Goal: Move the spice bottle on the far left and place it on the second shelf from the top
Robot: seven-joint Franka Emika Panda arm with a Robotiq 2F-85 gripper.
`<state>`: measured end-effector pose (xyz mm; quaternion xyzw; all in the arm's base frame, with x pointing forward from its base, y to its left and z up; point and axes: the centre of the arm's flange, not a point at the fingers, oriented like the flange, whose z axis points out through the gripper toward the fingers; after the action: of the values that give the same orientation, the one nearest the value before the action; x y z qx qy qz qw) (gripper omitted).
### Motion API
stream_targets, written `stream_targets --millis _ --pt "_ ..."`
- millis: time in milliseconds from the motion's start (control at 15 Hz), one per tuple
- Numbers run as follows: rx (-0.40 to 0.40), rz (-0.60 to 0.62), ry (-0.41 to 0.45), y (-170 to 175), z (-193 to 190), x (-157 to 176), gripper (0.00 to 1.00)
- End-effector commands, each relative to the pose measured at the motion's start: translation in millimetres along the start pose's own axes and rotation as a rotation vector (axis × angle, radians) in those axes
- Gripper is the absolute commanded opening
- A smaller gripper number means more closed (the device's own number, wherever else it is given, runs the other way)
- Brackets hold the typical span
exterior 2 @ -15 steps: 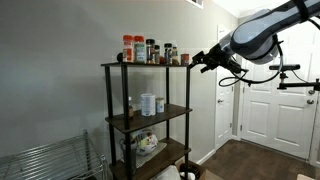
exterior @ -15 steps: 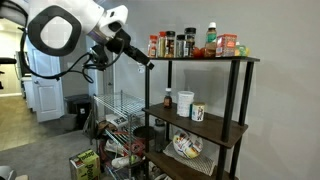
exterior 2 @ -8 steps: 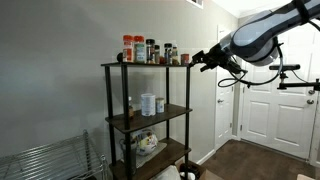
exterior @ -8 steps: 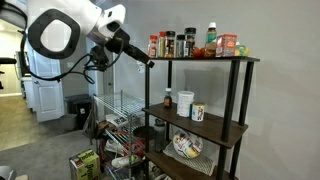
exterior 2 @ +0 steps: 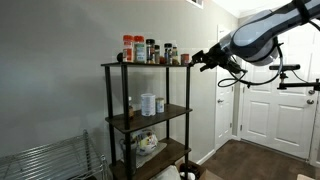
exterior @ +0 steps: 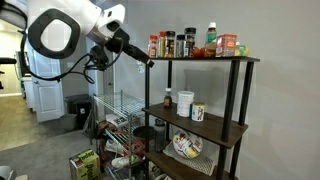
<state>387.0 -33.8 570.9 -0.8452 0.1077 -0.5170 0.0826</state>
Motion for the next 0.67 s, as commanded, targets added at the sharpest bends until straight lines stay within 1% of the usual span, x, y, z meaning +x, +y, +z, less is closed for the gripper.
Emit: stream_targets --millis 0,267,400,600 --pt "-0.004 -0.011 0.037 -12.3 -0.7 4.0 1.00" --pt "0.020 -0.047 0.092 -41.6 -5.5 17.8 1.00" --pt "0.041 -0.088 0.124 -65.1 -9.9 26.8 1.00" --pt "0.084 -0.170 0.147 -99.5 -13.5 35.6 1.00"
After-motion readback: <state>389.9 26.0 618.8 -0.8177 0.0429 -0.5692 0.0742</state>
